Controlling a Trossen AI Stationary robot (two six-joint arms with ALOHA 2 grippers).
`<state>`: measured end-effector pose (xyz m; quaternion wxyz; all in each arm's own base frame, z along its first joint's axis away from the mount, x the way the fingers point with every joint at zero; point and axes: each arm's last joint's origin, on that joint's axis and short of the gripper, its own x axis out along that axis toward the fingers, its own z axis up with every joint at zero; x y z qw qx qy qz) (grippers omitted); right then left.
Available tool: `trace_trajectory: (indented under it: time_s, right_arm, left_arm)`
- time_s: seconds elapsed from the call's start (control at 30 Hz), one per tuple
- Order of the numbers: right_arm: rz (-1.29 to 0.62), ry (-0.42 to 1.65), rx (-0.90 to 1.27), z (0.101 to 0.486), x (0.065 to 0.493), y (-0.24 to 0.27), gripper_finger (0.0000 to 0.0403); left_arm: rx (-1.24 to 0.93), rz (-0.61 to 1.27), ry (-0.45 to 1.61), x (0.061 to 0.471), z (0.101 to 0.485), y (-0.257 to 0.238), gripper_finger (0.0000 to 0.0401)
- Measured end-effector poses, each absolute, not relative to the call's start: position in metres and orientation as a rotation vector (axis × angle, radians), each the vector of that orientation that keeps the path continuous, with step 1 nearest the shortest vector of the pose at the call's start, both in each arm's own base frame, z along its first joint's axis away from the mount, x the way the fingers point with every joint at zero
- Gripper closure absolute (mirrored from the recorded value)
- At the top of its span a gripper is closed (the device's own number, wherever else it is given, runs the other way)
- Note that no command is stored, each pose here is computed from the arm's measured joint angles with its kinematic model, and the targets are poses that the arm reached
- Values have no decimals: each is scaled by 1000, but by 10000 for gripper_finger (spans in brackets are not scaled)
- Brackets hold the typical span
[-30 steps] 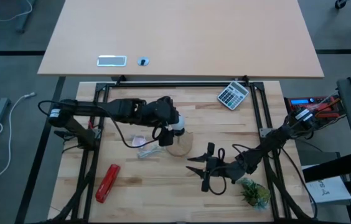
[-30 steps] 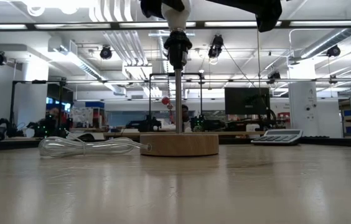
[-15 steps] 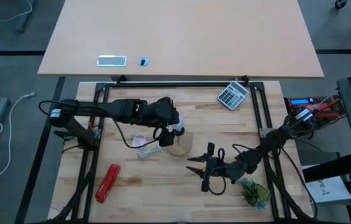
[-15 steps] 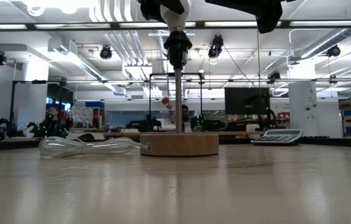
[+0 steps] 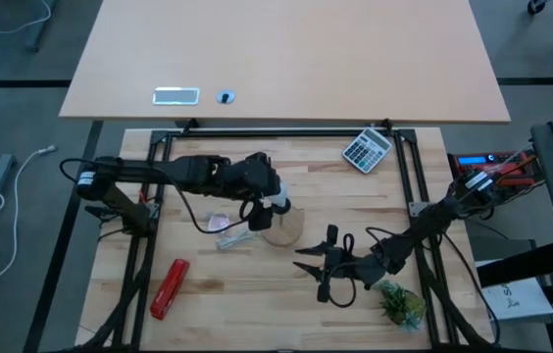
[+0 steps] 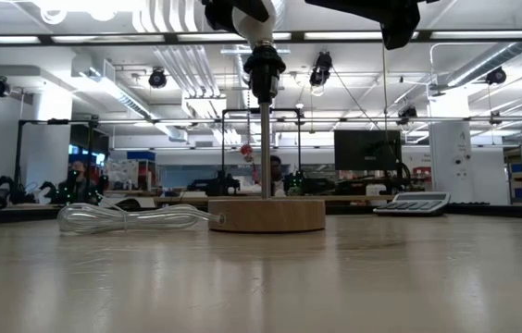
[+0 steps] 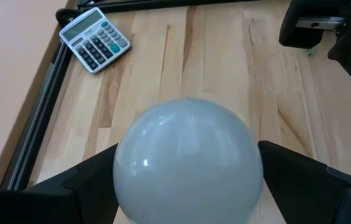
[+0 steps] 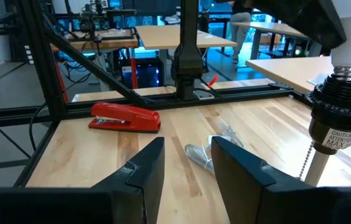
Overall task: Screw lightbulb
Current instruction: Insert the lightbulb into the brown lamp
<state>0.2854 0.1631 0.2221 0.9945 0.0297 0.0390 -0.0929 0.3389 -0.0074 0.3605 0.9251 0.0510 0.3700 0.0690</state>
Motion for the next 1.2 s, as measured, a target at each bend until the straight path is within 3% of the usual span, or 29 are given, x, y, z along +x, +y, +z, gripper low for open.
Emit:
trace_trajectory:
  time_s: [0.63, 1.2]
  right_arm:
    - [-197, 77, 67, 222, 287, 160, 276]
    - [-199, 74, 99, 222, 287, 160, 267]
  left_arm:
    - [121, 123, 656, 345, 369, -12, 97]
    - [121, 128, 624, 345, 372, -12, 88]
